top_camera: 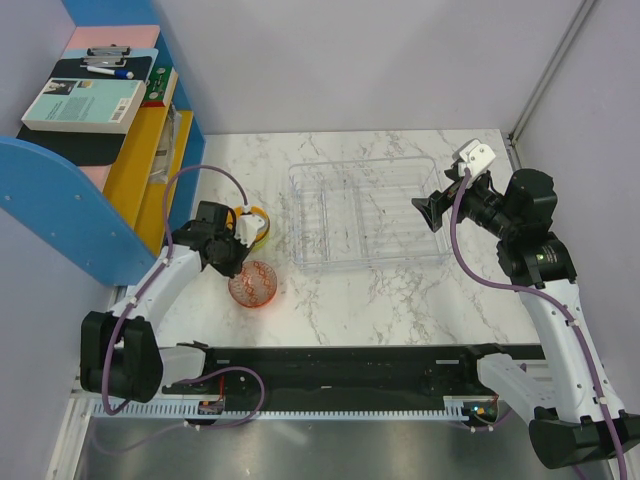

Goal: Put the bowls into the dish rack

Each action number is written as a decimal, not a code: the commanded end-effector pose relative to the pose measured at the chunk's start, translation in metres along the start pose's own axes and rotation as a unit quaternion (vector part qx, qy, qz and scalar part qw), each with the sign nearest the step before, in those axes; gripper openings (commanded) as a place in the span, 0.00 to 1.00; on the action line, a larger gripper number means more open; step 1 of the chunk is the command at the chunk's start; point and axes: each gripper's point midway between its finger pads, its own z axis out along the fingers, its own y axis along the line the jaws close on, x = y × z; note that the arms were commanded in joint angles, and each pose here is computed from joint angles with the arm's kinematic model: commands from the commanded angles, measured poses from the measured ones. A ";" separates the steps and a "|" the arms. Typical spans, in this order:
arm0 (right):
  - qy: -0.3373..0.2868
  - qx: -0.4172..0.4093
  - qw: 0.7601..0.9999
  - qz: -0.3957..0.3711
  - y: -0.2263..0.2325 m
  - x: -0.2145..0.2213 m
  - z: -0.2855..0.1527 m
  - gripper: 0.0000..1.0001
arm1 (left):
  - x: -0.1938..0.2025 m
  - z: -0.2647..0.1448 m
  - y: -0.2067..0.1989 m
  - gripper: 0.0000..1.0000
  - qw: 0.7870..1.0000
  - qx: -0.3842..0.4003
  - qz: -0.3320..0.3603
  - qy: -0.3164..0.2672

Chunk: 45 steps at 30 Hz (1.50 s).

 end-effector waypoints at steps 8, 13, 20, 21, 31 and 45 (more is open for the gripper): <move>-0.012 -0.012 1.000 -0.006 0.004 -0.005 -0.002 0.98 | -0.044 -0.035 0.024 0.02 0.995 -0.068 0.009 -0.066; -0.013 -0.013 1.000 -0.003 0.005 -0.007 -0.002 0.98 | -0.064 -0.067 0.016 0.02 0.993 -0.056 0.020 -0.098; -0.017 -0.019 1.000 0.009 0.007 -0.010 -0.001 0.98 | -0.084 -0.098 0.011 0.02 0.989 -0.053 0.033 -0.133; -0.019 -0.023 0.999 0.013 0.008 -0.010 0.001 0.98 | -0.086 -0.101 0.007 0.02 0.989 -0.045 0.036 -0.139; -0.038 -0.174 0.966 0.187 0.048 -0.025 0.032 0.98 | -0.161 -0.144 -0.025 0.02 0.963 0.045 0.105 -0.246; -0.012 -0.348 0.860 0.374 0.079 -0.013 0.070 0.98 | -0.276 -0.141 -0.067 0.02 0.899 0.131 0.199 -0.367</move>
